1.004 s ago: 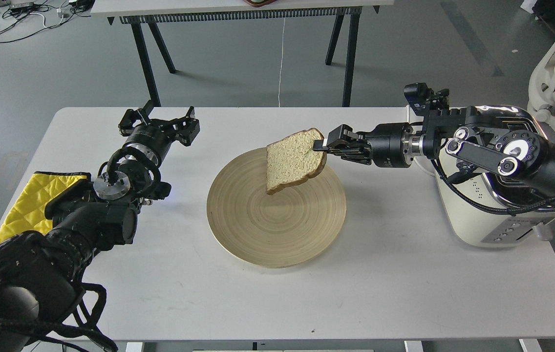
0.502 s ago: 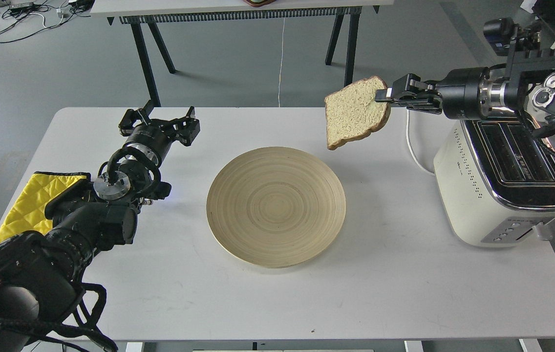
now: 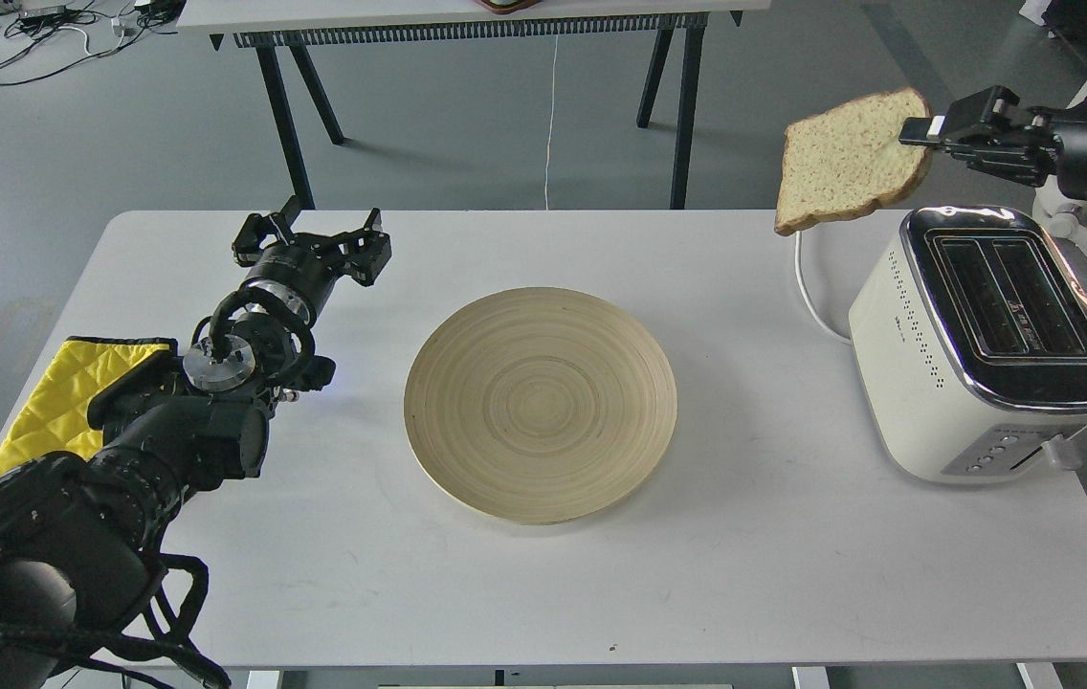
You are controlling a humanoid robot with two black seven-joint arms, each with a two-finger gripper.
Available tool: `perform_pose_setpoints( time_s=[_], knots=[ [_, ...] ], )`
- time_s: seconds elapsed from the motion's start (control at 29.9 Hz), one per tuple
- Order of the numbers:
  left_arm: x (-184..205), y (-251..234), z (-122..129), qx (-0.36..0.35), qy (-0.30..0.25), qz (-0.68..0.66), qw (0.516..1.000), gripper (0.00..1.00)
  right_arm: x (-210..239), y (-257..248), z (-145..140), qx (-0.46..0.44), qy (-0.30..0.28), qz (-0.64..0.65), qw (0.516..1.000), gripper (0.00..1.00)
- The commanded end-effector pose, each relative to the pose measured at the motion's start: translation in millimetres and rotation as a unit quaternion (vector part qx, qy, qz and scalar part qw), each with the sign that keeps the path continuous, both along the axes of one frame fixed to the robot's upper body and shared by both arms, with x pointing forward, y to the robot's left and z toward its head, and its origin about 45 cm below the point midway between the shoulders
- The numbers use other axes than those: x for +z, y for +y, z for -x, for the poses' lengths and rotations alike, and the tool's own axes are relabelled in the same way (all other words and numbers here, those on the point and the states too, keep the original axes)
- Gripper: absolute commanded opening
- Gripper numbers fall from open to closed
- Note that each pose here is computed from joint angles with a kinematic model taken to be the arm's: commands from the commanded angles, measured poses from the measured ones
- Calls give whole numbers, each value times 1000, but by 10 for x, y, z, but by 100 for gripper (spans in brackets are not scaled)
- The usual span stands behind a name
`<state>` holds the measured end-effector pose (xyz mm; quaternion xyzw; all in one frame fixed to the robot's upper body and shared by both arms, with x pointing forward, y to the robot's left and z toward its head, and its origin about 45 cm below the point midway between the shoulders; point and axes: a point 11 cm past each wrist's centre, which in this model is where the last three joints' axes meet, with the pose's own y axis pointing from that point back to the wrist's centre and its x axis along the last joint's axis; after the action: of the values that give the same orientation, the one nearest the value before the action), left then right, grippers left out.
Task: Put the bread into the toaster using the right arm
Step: 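Lift the bread slice off the plate and carry it above the toaster, then lower the bread slice toward the toaster slot with the right gripper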
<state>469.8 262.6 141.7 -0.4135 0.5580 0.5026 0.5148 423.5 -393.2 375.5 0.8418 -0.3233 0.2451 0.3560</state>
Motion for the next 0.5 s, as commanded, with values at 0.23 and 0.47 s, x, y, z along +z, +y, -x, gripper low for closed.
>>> perform_pose_setpoints(
  time_s=[0.23,0.47],
  knots=[
    [0,-1,0,0,0,0,1000,100,351,-381,357,-33,-31,-16,999,5],
    [0,0,0,0,0,0,1000,100,440,-683,616,-59,-40,3,997,5]
  ],
)
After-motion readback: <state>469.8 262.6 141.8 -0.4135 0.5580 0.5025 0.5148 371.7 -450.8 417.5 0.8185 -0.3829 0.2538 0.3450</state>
